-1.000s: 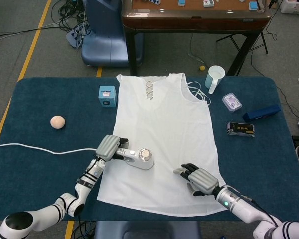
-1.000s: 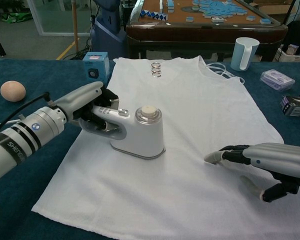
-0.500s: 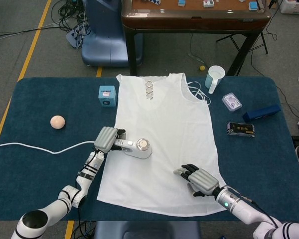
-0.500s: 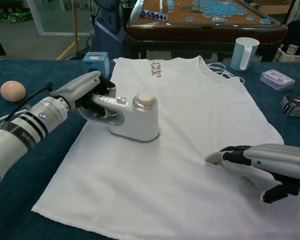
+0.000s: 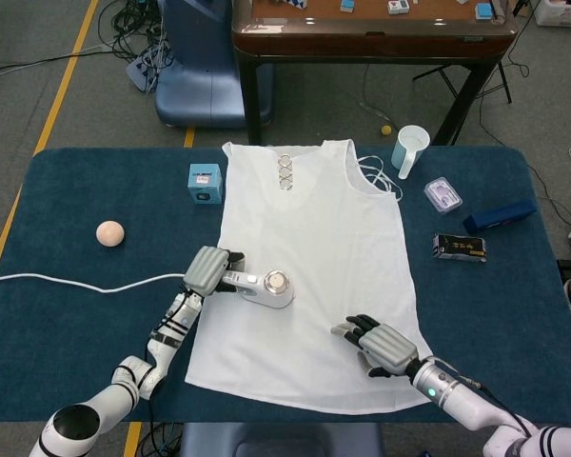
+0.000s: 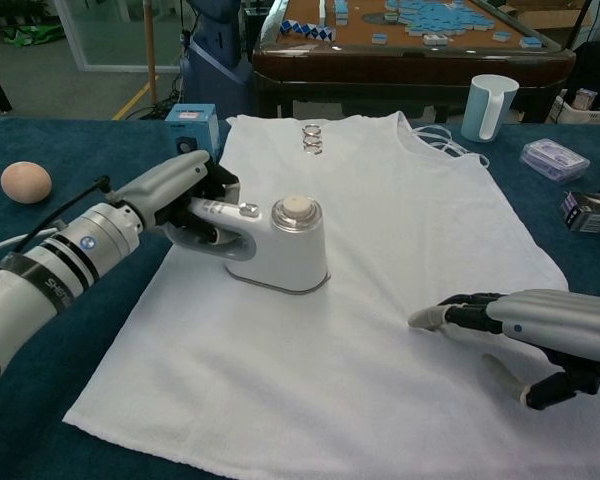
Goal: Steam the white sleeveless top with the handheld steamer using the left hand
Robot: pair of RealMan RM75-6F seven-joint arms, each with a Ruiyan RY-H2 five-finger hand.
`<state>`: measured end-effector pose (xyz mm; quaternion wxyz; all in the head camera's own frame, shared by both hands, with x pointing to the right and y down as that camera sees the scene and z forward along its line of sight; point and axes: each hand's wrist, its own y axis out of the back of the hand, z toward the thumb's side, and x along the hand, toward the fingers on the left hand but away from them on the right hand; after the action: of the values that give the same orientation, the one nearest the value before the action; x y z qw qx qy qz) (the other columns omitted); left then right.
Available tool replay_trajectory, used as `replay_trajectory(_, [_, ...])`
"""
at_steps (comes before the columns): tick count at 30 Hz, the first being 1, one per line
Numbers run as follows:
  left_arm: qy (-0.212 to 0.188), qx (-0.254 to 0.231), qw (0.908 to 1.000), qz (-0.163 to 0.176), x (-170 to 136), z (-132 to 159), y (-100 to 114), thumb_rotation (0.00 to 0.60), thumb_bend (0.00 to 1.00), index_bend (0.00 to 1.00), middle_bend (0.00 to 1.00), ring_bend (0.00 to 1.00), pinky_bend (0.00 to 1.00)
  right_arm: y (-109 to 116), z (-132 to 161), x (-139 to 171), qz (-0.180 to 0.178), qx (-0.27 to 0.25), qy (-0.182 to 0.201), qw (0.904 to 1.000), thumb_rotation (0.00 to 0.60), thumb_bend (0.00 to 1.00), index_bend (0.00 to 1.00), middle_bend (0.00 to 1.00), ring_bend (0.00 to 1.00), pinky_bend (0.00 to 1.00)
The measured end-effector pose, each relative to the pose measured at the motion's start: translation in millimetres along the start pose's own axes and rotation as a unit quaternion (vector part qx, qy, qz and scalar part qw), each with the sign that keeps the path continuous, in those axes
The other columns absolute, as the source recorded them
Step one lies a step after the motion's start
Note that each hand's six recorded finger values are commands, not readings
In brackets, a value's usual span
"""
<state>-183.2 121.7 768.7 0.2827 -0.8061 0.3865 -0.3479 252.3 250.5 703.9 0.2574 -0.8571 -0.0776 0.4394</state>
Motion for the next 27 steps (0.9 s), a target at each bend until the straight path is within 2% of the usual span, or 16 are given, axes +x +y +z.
replay_trajectory(14, [-0.052,0.021,0.9984,-0.009,-7,47,-25,0.6,0.25,0.89,0.79,0.65,0.64,-2,0,8,-0.002,0.0,-0.001,1.0,0.595,0.77,0.0,0.13,0.0,0.02])
replay_trajectory(19, [-0.045,0.026,0.9986,-0.006,-6,39,-19,0.6,0.25,0.89,0.79,0.65,0.64,-3,0,7,-0.001,0.0,-0.001,1.0,0.599,0.77,0.0,0.13,0.0,0.02])
replay_trajectory(27, [-0.019,0.033,0.9992,0.011,-11,7,5,0.6,0.25,0.89,0.79,0.65,0.64,-3,2,5,0.002,0.0,0.003,1.0,0.597,0.77,0.0,0.13,0.0,0.02])
